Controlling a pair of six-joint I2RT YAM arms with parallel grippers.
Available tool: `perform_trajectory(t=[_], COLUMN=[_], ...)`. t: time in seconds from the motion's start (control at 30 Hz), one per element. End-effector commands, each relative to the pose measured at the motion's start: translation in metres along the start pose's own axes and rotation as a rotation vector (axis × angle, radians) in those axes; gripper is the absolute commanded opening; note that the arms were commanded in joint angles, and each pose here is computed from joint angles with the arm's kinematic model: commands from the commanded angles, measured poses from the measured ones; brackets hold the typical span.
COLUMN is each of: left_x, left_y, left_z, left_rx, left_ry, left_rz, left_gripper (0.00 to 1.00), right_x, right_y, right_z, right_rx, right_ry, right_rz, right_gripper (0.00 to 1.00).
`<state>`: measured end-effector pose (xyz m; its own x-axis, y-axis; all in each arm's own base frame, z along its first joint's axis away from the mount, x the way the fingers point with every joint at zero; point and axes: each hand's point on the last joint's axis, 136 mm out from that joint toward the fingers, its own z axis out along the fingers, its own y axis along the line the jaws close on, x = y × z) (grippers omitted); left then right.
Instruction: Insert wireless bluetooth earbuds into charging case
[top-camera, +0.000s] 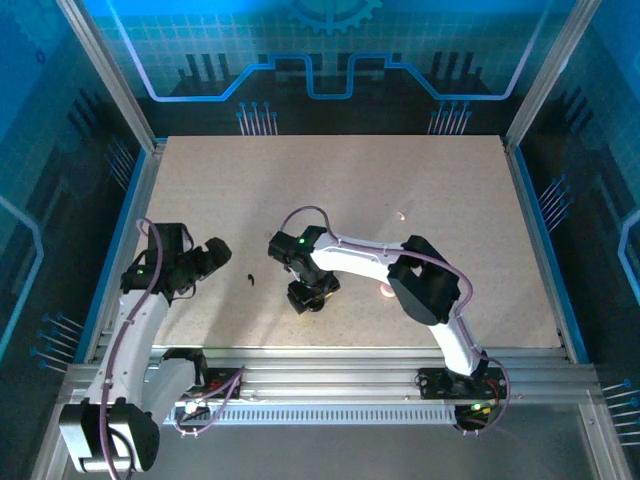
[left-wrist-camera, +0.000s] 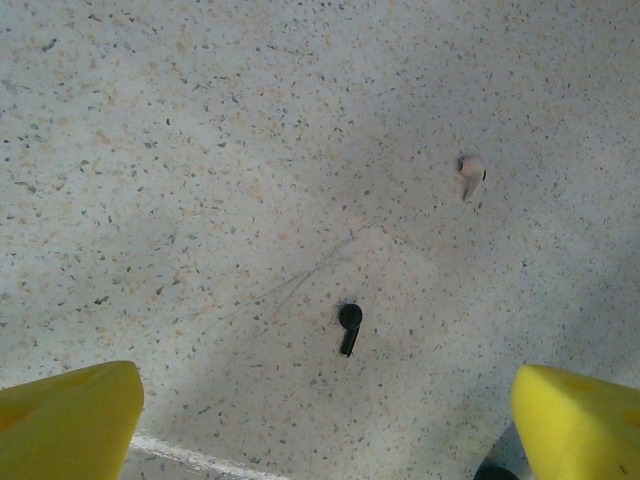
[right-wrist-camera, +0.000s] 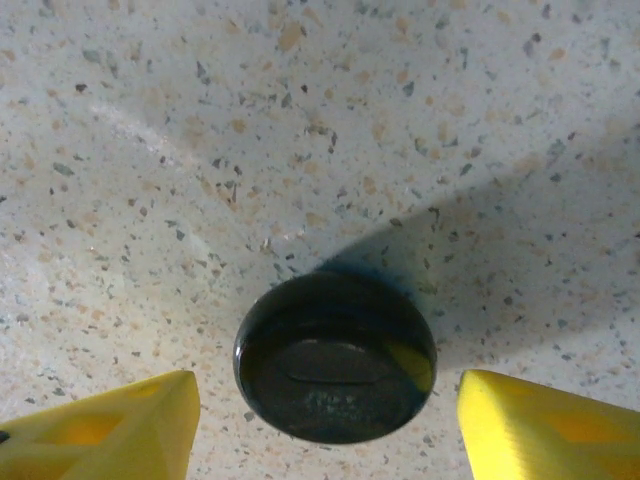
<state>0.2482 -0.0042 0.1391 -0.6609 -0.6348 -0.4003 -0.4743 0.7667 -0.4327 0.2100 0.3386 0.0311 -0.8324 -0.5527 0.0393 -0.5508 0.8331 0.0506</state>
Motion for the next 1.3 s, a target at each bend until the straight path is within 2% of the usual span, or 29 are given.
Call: perform_trajectory(t=[0.0, 0.43, 0.57, 0.8, 0.93, 1.07, 1.27], left_x=[0.004, 0.004, 0.003, -0.001, -0.004, -0.013, -0.003], left_y=[0.001, 0.001, 0.001, -0.009, -0.032, -0.062, -0.125], left_z=[-0.001, 0.000, 0.000, -0.001, -0.003, -0.006, -0.025], left_rx=[0.011, 0.013, 0.019, 0.070, 0.205, 0.376, 0.666], left_ry=[0.014, 0.007, 0.002, -0.014, -0.046, -0.152, -0.366], left_rz=[-0.017, -0.010, -0.008, 0.037, 0.082, 0.148, 0.468], left_gripper=[0.96, 0.97, 0.97, 0.95, 0.89, 0.81, 0.68], right_x=[-0.001, 0.002, 0.004, -0.003, -0.011, -0.028, -0.060], right_y=[-0.002, -0.008, -0.010, -0.014, -0.014, -0.014, -0.028], right_z=[0.009, 0.024, 0.025, 0.002, -0.024, -0.066, -0.133], right_rx=[-0.022, -0.010, -0.003, -0.013, -0.118, -0.286, -0.580], right_ry=[0.023, 0.052, 0.058, -0.023, -0.110, -0.246, -0.475], right_rz=[0.034, 0.046, 0.047, 0.069, 0.137, 0.229, 0.377], right_gripper=[0.66, 0.62, 0.54, 0.50, 0.47, 0.47, 0.46])
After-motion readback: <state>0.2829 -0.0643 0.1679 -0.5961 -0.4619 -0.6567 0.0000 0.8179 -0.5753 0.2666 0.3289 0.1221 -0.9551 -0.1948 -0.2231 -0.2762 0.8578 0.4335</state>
